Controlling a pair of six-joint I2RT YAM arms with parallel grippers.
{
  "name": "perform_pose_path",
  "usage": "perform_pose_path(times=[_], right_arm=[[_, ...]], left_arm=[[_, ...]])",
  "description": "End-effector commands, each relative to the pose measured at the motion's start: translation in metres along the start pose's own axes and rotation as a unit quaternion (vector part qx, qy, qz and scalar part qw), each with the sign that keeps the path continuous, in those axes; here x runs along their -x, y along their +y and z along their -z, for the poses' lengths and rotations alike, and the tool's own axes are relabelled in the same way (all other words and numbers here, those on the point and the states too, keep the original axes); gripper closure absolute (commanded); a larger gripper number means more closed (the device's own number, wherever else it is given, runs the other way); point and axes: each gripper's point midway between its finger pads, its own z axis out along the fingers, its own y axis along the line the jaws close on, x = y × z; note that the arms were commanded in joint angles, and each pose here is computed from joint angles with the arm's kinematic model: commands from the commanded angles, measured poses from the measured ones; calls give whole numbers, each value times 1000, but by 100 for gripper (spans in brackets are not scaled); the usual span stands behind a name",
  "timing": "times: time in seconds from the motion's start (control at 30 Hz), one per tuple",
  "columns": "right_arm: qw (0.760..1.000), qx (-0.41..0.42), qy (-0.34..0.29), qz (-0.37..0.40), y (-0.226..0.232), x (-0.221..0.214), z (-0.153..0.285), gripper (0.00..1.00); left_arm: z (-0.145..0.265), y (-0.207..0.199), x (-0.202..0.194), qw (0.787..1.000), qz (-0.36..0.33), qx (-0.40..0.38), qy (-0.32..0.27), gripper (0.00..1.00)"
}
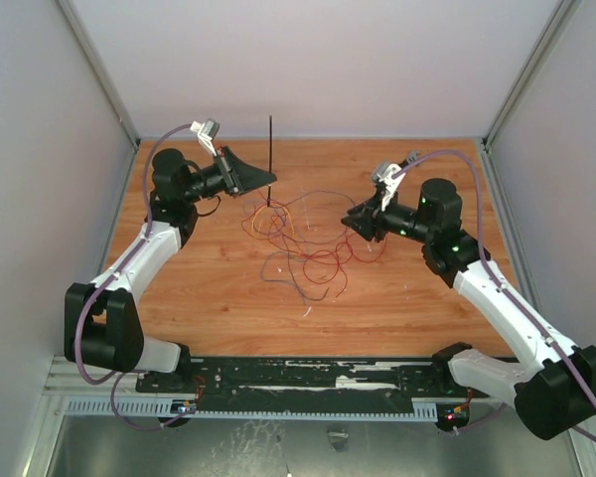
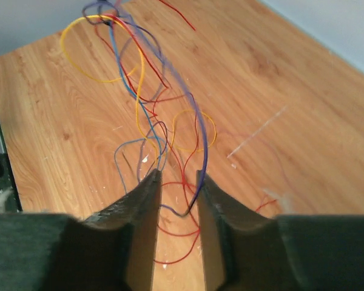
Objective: Zip-tie the wires
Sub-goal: Adjust the cable.
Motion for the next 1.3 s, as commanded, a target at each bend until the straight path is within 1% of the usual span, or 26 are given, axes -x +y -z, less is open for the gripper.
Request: perform_pose_path(times=[0.0,0.03,0.07,0.1,0.13,0.2,0.27,0.4,0.5,0.57,0.63,0.83,0.97,1.13,1.27], right_arm=[[998,-55,11,9,-21,-5,14,62],[998,-53,11,8,-22,-4,15,58],[999,-53,6,6,-23,2,16,50],[999,-48,-1,6,-21,9,17,44],[999,-39,-7,7,-18,16,17,40],[999,-25,-24,0,-13,34,17,34],[999,-8,-49,-14,-8,56,14,31],[988,24,-113,-100,0,89,2,32],[979,42,-127,-155,2,87,-18,34],[974,52,-134,-172,4,85,-33,34],[971,64,-144,-180,10,85,-48,35],[970,74,-161,-166,24,91,-93,35],[968,92,-157,-171,31,90,-114,37],[966,115,-157,-170,39,91,-126,44],[965,133,-149,-173,44,88,-135,55]], left_arm=[[2,-19,17,999,-38,-11,-16,100],[2,-19,17,999,-39,-9,-16,100],[2,-19,18,999,-41,-7,-16,100],[1,-18,19,999,-43,-5,-17,100],[1,-17,19,999,-45,-2,-18,100],[2,-15,19,999,-47,1,-18,100],[2,-15,19,998,-52,4,-21,100],[4,-17,19,998,-58,5,-26,100],[6,-21,20,998,-59,4,-32,100],[7,-23,20,998,-61,3,-34,100],[7,-24,20,997,-62,2,-34,100],[5,-21,20,998,-60,0,-36,100],[4,-19,19,998,-57,3,-37,100],[3,-16,17,998,-53,8,-39,100],[2,-16,16,998,-53,7,-37,100]])
